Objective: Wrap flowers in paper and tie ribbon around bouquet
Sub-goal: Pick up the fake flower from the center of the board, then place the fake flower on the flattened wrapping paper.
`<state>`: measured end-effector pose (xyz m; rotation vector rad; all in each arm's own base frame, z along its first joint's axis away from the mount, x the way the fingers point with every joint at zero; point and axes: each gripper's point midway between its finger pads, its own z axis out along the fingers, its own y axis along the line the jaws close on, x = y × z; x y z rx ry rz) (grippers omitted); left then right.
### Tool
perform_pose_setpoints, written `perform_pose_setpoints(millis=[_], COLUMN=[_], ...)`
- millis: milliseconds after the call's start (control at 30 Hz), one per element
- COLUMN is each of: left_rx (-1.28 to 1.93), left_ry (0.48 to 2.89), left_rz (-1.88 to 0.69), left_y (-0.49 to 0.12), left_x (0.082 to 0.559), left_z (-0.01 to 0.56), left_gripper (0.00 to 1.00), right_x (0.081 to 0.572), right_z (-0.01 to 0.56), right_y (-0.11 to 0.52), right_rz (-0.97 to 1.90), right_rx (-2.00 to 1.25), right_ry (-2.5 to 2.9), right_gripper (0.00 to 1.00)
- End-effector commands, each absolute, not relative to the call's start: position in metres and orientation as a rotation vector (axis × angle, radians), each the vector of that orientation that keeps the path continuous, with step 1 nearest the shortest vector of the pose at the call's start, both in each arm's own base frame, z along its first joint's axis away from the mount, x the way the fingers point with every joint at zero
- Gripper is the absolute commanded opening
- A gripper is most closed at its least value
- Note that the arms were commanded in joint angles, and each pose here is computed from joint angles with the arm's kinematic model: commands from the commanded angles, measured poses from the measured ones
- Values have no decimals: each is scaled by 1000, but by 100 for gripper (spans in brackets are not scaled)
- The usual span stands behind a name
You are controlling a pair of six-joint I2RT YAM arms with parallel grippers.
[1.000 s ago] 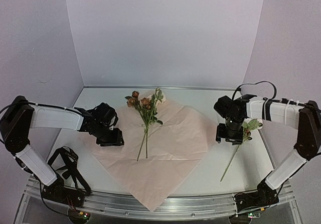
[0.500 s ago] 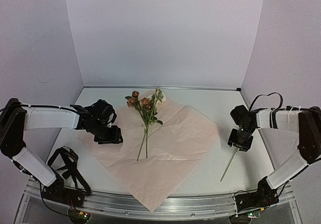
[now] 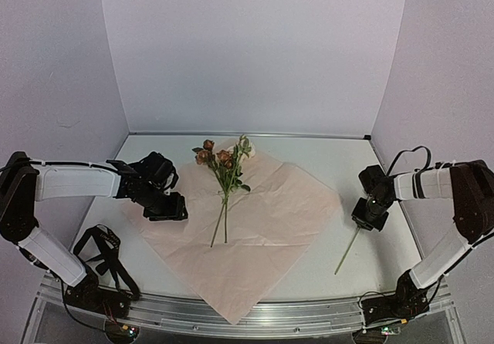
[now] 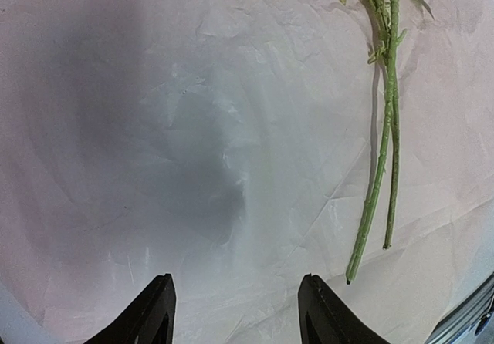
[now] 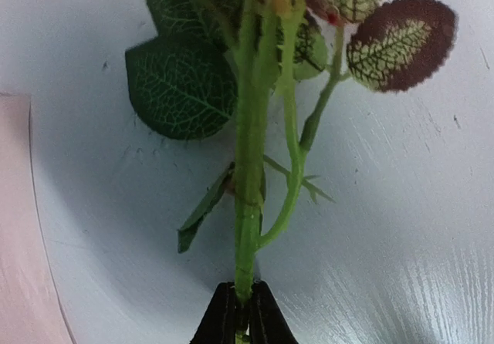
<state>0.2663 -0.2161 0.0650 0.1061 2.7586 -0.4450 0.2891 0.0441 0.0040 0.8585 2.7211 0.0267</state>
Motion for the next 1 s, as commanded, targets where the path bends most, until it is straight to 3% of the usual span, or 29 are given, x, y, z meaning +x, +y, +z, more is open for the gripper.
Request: perform_pose_setpoints(millis=[0, 333, 667, 967], left_rx=[110, 41, 5, -17], left_ry=[2696, 2692, 2707, 2737], left_rz=[-460, -449, -466, -470], left_y=[-221, -218, -216, -213], left_x=[279, 282, 281, 278], left_z=[87, 82, 75, 58], left_gripper=[57, 60, 61, 62], right_x=[282, 303, 355, 395], right_z=[7, 94, 157, 166], right_y=[45, 82, 221, 342], right_rz=[41, 162, 510, 739], right_rx=[821, 497, 41, -126], right_ry=[2747, 2726, 2656, 2602], right_gripper=[0, 0, 0, 0])
